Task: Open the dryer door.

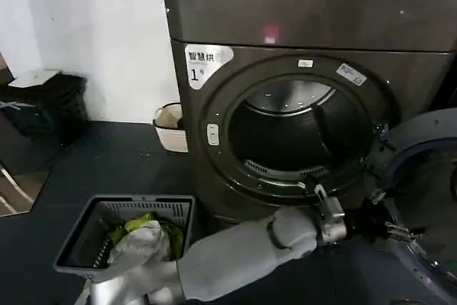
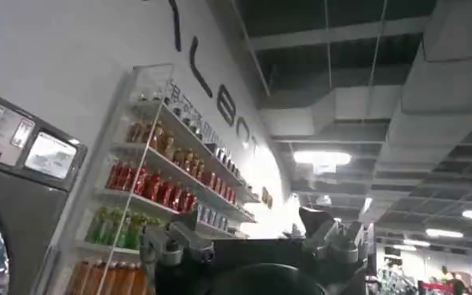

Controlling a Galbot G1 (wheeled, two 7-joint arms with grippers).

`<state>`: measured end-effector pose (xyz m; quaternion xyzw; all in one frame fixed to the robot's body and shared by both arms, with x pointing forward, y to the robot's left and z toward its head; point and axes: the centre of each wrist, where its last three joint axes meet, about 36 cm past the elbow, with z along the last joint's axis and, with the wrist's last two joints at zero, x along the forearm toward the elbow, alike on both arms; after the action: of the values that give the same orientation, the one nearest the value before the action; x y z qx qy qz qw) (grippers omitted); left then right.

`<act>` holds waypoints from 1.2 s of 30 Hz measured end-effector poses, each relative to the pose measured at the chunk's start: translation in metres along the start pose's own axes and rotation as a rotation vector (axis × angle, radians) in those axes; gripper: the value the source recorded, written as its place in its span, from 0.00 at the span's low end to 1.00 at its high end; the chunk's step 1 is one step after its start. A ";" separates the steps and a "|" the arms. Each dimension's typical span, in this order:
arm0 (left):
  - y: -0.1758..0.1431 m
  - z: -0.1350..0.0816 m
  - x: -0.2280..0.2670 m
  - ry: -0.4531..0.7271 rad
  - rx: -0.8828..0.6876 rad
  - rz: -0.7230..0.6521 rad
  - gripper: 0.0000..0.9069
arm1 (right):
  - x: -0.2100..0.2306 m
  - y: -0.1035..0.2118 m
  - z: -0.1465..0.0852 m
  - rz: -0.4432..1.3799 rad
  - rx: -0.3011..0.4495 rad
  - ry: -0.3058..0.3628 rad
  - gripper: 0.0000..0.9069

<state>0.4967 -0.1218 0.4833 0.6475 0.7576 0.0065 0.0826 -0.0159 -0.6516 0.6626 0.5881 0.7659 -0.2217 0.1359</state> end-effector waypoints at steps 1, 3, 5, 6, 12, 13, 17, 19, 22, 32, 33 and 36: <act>0.001 0.000 0.003 -0.009 0.001 -0.010 1.00 | 0.000 0.000 0.001 0.001 0.000 -0.001 1.00; 0.003 0.001 0.007 -0.027 -0.005 -0.015 1.00 | -0.001 -0.001 0.002 0.003 0.001 -0.004 1.00; 0.002 0.002 0.014 -0.067 -0.029 -0.012 1.00 | -0.001 -0.002 0.002 0.004 0.001 -0.008 1.00; 0.003 0.003 0.018 -0.079 -0.034 -0.013 1.00 | -0.001 -0.002 0.003 0.004 0.001 -0.009 1.00; 0.005 0.007 0.046 -0.201 -0.013 -0.033 1.00 | -0.001 0.001 0.003 0.000 -0.003 -0.015 1.00; 0.007 0.007 0.052 -0.208 -0.016 -0.038 1.00 | -0.001 0.001 0.003 -0.001 -0.003 -0.016 1.00; 0.010 0.005 0.077 -0.216 -0.040 -0.063 1.00 | -0.002 0.000 0.004 0.002 -0.004 -0.019 1.00; 0.012 0.004 0.091 -0.205 -0.061 -0.068 1.00 | -0.003 -0.001 0.003 0.006 -0.002 -0.024 1.00; 0.014 0.001 0.117 -0.170 -0.074 -0.076 1.00 | -0.005 -0.001 0.004 0.028 0.005 -0.029 1.00; 0.015 -0.018 0.220 -0.033 -0.149 -0.035 1.00 | -0.007 0.008 0.013 0.025 0.012 -0.029 1.00; 0.015 -0.023 0.230 -0.010 -0.164 -0.027 1.00 | -0.007 0.009 0.013 0.025 0.017 -0.031 1.00; 0.022 -0.034 0.266 0.066 -0.219 -0.019 1.00 | -0.007 0.013 0.013 0.023 0.022 -0.036 1.00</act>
<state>0.4742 0.1466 0.4887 0.6269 0.7607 0.1095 0.1279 -0.0024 -0.6608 0.6525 0.5944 0.7539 -0.2389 0.1456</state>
